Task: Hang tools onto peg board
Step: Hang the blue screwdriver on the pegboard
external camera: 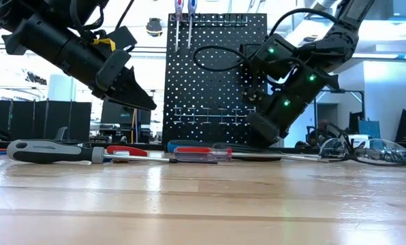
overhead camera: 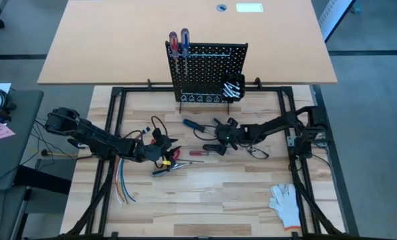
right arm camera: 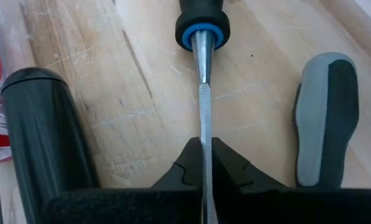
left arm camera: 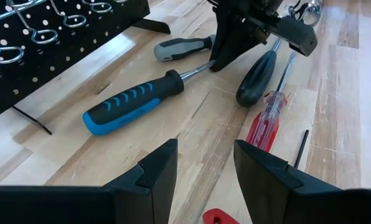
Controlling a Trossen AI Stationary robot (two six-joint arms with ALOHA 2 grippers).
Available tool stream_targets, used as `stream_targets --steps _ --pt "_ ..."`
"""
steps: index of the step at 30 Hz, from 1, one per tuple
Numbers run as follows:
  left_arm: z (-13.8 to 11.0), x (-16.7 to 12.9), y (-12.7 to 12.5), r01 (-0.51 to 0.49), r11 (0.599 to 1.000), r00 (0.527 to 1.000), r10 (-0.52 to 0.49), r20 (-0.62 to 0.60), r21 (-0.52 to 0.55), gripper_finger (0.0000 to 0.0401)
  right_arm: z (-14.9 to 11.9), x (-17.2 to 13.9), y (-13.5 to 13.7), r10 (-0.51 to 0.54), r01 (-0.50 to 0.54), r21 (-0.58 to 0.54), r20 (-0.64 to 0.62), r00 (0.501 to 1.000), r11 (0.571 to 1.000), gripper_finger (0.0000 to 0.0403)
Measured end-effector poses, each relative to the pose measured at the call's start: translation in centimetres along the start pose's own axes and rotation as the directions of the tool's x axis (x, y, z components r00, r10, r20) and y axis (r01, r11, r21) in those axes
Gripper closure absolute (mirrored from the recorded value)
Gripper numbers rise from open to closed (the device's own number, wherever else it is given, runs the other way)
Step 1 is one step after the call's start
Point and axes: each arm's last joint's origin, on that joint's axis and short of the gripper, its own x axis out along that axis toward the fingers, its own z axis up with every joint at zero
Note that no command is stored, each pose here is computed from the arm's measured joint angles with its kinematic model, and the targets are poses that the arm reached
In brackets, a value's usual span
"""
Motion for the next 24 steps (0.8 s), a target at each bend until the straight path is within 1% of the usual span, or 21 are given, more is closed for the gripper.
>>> stream_targets --steps 3,5,10,12,16,19,24 --pt "0.0 0.0 0.0 0.000 1.000 1.000 0.000 0.000 0.000 0.0249 -0.1 0.0 0.0 0.015 -0.016 0.019 0.056 0.998 1.000 0.0391" --pt "0.0 0.0 0.0 0.007 1.000 1.000 -0.007 -0.004 0.001 0.0249 -0.3 0.0 0.0 0.034 -0.039 0.042 0.108 0.994 0.998 0.0391" --pt "0.0 0.0 0.0 0.011 1.000 1.000 -0.011 -0.006 0.002 0.0249 -0.6 -0.3 0.2 0.086 -0.102 0.080 0.180 0.980 0.992 0.0391" --pt "0.0 0.0 0.0 0.011 1.000 1.000 -0.011 -0.006 0.002 0.0249 -0.6 -0.6 0.7 0.121 -0.141 0.078 0.221 0.968 0.987 0.0392" --pt "-0.1 0.0 -0.1 0.014 1.000 1.000 -0.014 -0.006 0.004 0.0249 -0.1 -1.2 1.5 0.155 -0.186 0.071 0.312 0.937 0.980 0.0393" --pt "-0.1 -0.1 -0.2 0.020 1.000 1.000 -0.020 -0.006 0.013 0.0249 0.6 -2.0 1.7 0.153 -0.195 0.078 0.370 0.916 0.978 0.0393" --pt "0.0 -0.3 -0.5 0.035 0.999 0.999 -0.036 0.007 0.025 0.0249 2.2 -3.9 1.3 0.097 -0.190 0.154 0.473 0.876 0.970 0.0393"
